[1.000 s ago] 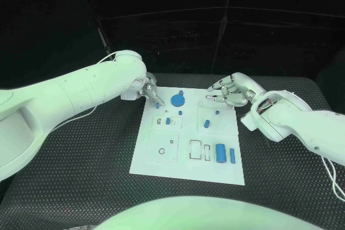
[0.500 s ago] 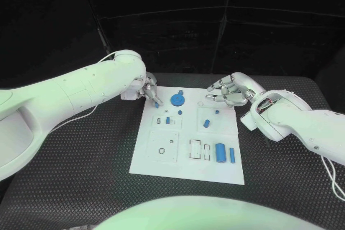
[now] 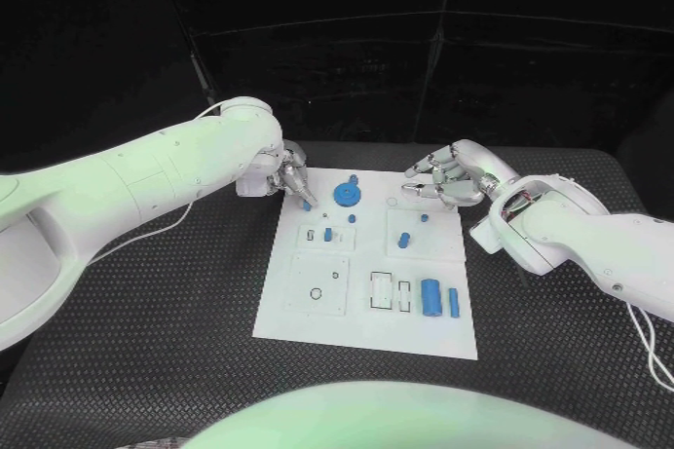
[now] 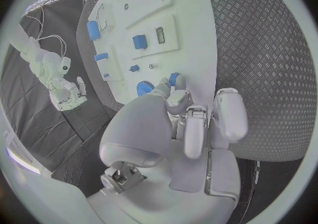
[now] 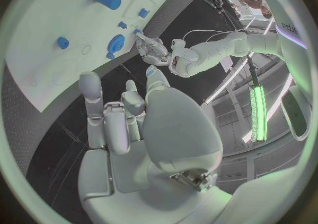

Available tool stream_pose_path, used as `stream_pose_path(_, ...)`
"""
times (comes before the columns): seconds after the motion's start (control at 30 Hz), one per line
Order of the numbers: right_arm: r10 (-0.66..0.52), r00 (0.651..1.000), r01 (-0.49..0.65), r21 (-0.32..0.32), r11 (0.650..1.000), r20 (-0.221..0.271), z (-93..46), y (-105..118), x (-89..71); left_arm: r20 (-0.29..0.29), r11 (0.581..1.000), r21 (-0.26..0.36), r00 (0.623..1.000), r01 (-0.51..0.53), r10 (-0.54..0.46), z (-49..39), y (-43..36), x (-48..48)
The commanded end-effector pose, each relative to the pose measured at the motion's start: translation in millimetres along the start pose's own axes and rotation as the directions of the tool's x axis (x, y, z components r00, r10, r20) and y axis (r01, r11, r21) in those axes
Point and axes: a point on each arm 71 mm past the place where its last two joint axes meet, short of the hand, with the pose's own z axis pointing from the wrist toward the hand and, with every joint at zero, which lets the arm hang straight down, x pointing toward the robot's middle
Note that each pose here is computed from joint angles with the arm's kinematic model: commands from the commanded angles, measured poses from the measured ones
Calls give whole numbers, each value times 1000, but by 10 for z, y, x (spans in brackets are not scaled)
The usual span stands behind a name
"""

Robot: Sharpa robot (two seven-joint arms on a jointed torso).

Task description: Assemble the parts on the task board

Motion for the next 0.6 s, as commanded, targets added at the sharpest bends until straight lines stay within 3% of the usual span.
stream_pose_path(0.03, -2, 1000, 2, -9, 1000, -2, 5, 14, -3, 18, 999, 21, 999, 50, -50, -22, 7, -10)
stream_pose_path(0.37, -4, 1000, 4, -6, 1000, -1, 4, -1, -12, 58, 990, 73, 990, 124, -128, -182, 120, 20)
stream_pose_path(0.6, -5, 1000, 5, -4, 1000, 0, 4, -13, -18, 76, 981, 118, 984, 151, -161, -344, 189, 138)
